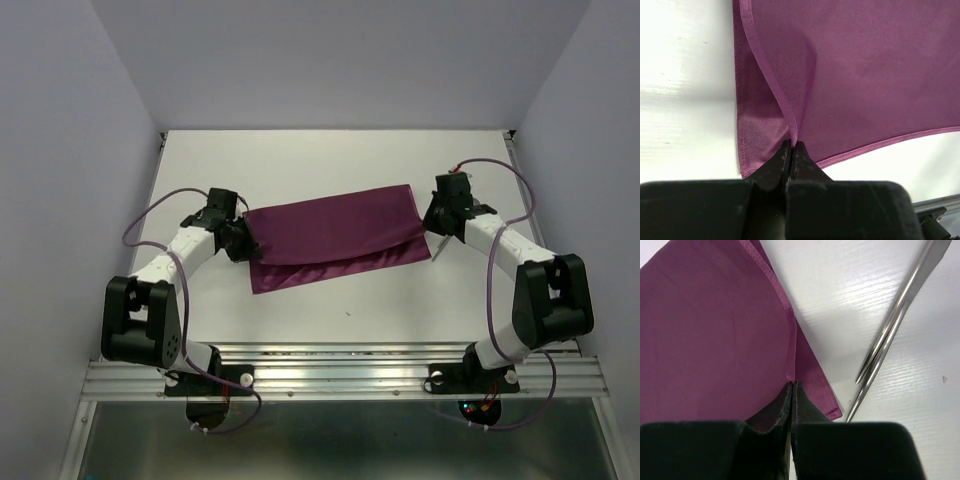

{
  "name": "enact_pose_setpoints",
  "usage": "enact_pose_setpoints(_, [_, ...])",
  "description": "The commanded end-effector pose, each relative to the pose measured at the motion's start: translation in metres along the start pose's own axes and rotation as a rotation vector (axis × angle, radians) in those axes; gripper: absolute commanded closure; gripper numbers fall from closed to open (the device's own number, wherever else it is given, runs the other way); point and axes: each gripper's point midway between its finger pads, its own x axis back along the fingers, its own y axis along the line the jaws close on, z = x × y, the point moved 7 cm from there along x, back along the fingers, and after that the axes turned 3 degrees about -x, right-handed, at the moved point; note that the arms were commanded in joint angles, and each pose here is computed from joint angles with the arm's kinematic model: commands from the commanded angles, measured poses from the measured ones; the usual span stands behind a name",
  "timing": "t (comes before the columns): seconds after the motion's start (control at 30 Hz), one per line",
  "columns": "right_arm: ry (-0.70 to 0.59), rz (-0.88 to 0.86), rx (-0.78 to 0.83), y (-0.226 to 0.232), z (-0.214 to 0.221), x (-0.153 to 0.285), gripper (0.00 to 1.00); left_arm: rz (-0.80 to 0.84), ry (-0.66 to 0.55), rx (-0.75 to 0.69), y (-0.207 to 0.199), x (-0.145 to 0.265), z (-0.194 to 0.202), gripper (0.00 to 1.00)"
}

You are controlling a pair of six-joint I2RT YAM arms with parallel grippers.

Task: Fold the napkin into a case and place the utensils inside
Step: Fold and flatten the napkin at the center of the board.

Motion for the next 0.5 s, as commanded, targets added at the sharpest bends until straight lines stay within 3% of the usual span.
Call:
enact_pose_setpoints(0.0, [-0.103,-0.046,-0.034,0.009,-0.027,0.018,0.99,0.012,-0.110,-0.024,-0.015,0.032,-0.020,1.00])
enact_pose_setpoints(0.17, [-0.086,-0.050,-0.034,0.007,-0.022,0.021,0.99,0.011,-0.103,-0.013,-0.014,0.041,-0.012,1.00])
enact_pose_setpoints(0.47, [-0.005,0.014,-0.034,-0.011,0.012,0.002,0.99,0.016,0.000,0.031,-0.003,0.013,0.031,1.00])
